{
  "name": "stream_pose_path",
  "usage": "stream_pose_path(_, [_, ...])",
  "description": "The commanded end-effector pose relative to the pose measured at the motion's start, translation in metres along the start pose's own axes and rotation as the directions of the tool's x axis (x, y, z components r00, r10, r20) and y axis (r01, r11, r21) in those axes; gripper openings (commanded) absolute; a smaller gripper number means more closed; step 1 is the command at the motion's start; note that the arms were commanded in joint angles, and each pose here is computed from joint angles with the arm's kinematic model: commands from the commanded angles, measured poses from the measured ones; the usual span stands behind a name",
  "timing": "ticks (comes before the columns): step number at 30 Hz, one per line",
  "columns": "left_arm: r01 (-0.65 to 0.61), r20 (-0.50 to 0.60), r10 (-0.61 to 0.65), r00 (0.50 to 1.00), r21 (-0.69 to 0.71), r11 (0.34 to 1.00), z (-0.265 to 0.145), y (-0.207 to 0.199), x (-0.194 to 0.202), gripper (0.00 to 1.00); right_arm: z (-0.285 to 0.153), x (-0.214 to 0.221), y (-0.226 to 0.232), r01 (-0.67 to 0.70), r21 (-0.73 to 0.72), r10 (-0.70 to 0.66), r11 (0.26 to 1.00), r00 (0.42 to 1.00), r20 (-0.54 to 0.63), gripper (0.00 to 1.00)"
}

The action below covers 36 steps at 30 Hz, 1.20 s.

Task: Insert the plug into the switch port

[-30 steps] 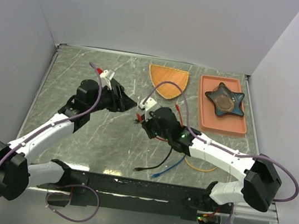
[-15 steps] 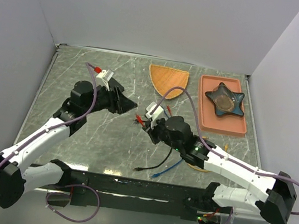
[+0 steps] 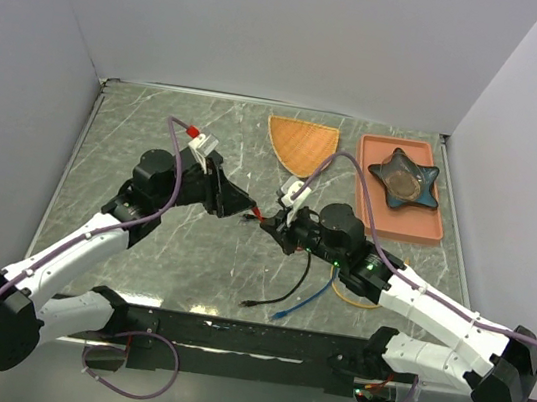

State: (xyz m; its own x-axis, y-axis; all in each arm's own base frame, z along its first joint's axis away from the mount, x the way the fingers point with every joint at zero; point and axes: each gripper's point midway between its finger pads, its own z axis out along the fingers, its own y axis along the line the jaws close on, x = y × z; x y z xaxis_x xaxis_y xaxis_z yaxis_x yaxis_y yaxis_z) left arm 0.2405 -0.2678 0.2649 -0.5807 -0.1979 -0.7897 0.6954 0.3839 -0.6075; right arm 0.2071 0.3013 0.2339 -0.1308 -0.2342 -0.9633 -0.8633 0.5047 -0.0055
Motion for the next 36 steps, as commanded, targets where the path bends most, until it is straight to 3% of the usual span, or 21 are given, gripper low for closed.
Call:
stream_pose_path(1, [-0.061, 0.050, 0.058, 0.997, 0.057, 0.997, 0.004, -0.017, -0.018, 0.55, -0.001, -0.021, 0.005, -0.002, -0.035, 0.004, 0.999, 0.998, 0.065, 0.00])
stream_pose_path(6, [-0.066, 0.059, 0.063, 0.996, 0.053, 0.996, 0.006, -0.021, -0.022, 0.48, 0.000, -0.019, 0.006, -0.005, -0.038, 0.007, 0.999, 0.998, 0.056, 0.00])
stream_pose_path(9, [-0.058, 0.053, 0.057, 0.997, 0.024, 0.998, 0.008, -0.016, -0.021, 0.38, 0.000, -0.018, 0.007, -0.001, -0.043, 0.003, 0.999, 0.999, 0.050, 0.00])
stream_pose_path(12, [-0.056, 0.038, 0.054, 0.998, 0.036, 0.998, 0.012, -0.018, -0.020, 0.18, 0.003, -0.018, 0.003, -0.008, -0.025, 0.009, 1.000, 0.999, 0.040, 0.00])
stream_pose_path(13, [-0.055, 0.030, 0.054, 0.998, 0.036, 0.998, 0.014, -0.019, -0.019, 0.04, 0.004, -0.019, 0.002, -0.013, -0.019, 0.013, 1.000, 0.999, 0.040, 0.00])
stream_pose_path(14, [-0.050, 0.014, 0.049, 0.999, 0.026, 0.998, 0.016, -0.017, -0.017, 0.01, 0.004, -0.020, -0.003, -0.020, 0.005, 0.020, 1.000, 0.999, 0.031, 0.00])
stream_pose_path(16, [-0.046, 0.027, 0.046, 0.999, 0.000, 0.999, 0.017, -0.015, -0.019, 0.01, 0.006, -0.018, -0.005, -0.031, 0.021, 0.030, 0.999, 0.999, 0.015, 0.00])
stream_pose_path(17, [-0.040, 0.038, 0.040, 0.998, -0.007, 0.999, 0.017, -0.015, -0.021, 0.01, 0.005, -0.023, -0.011, -0.038, 0.056, 0.037, 0.998, 0.999, 0.021, 0.06])
stream_pose_path(18, [-0.036, 0.054, 0.037, 0.998, -0.020, 0.999, 0.017, -0.014, -0.024, 0.01, 0.005, -0.023, -0.013, -0.047, 0.070, 0.046, 0.996, 0.999, 0.018, 0.14])
stream_pose_path(19, [-0.033, 0.065, 0.034, 0.997, -0.027, 0.999, 0.016, -0.014, -0.026, 0.01, 0.004, -0.026, -0.014, -0.046, 0.076, 0.045, 0.996, 0.999, 0.025, 0.31])
stream_pose_path(21, [-0.009, 0.110, 0.016, 0.994, -0.069, 0.998, 0.015, -0.011, -0.035, 0.01, 0.002, -0.033, -0.017, -0.058, 0.095, 0.053, 0.994, 0.997, 0.055, 0.53])
stream_pose_path(24, [0.052, 0.150, -0.031, 0.988, -0.137, 0.989, 0.011, -0.005, -0.043, 0.01, -0.002, -0.042, -0.018, -0.067, 0.103, 0.058, 0.992, 0.995, 0.085, 0.72])
stream_pose_path(28, [0.147, 0.208, -0.101, 0.973, -0.218, 0.965, 0.008, 0.006, -0.052, 0.01, -0.004, -0.048, -0.024, -0.074, 0.133, 0.061, 0.988, 0.993, 0.105, 0.81])
stream_pose_path(36, [0.235, 0.277, -0.171, 0.946, -0.215, 0.948, 0.004, 0.001, -0.061, 0.01, 0.007, -0.062, -0.027, -0.078, 0.143, 0.056, 0.987, 0.988, 0.146, 0.77])
